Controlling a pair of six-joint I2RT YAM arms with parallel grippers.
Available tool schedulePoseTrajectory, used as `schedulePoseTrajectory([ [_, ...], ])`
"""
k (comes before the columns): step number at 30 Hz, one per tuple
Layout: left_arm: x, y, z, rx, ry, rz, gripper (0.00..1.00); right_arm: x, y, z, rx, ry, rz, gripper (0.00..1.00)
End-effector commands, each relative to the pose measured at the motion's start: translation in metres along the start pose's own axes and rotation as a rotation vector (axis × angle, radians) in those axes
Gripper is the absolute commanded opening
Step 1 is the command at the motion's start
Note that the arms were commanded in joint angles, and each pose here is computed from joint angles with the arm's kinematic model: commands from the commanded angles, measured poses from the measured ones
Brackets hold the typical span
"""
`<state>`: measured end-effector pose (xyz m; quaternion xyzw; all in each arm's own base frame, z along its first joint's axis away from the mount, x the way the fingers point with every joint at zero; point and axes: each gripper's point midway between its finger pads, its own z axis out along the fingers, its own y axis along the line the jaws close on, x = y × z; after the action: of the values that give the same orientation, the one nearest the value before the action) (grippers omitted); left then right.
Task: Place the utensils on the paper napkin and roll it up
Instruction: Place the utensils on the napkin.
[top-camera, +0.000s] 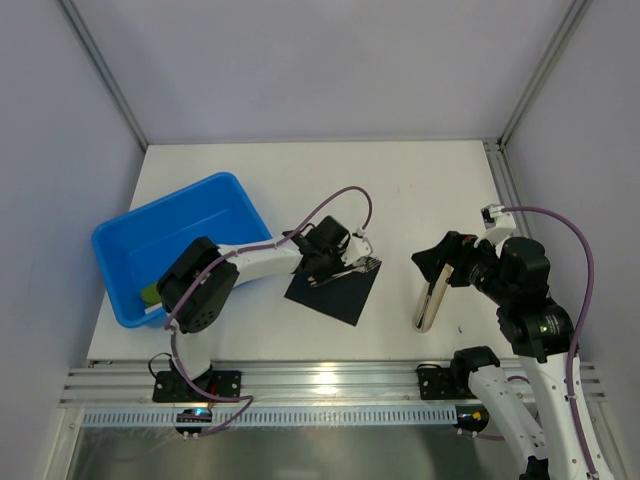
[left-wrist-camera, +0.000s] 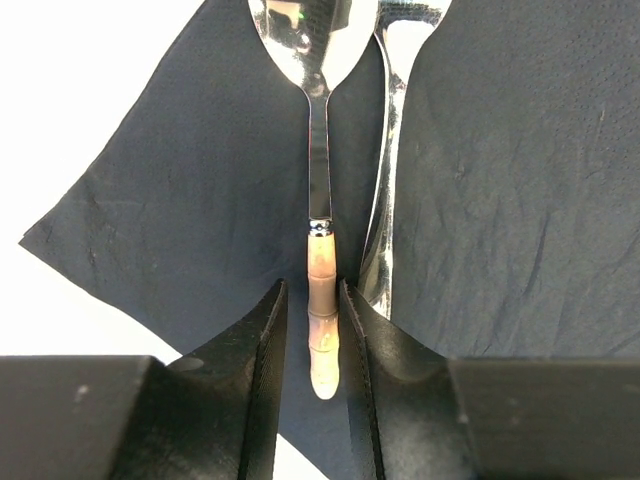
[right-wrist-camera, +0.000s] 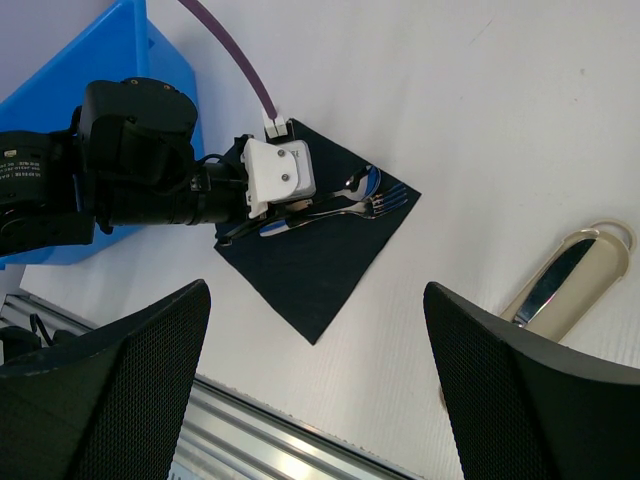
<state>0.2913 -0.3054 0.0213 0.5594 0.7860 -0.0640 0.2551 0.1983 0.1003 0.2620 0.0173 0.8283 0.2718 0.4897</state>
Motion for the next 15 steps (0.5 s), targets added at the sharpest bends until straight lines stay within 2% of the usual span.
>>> schedulePoseTrajectory([
  [1,-0.009,0.003,-0.01,-0.001,-0.021,-0.007,0.29,-0.008,0.005,-0.003,-0.018,-0.037,-0.007,0.9],
  [6,-0.011,0.004,-0.014,-0.005,-0.031,-0.013,0.36,-0.008,-0.002,0.0,0.02,-0.029,0.01,0.9],
  [10,-0.017,0.006,-0.023,-0.018,-0.056,-0.019,0.46,0.002,-0.025,0.008,0.143,0.025,0.058,0.9],
  [12,-0.02,0.007,-0.026,-0.02,-0.065,-0.023,0.49,0.012,-0.045,0.016,0.251,0.078,0.101,0.9],
  [15,-0.024,0.009,-0.035,-0.034,-0.082,-0.024,0.53,0.028,-0.057,0.032,0.299,0.176,0.145,0.89],
])
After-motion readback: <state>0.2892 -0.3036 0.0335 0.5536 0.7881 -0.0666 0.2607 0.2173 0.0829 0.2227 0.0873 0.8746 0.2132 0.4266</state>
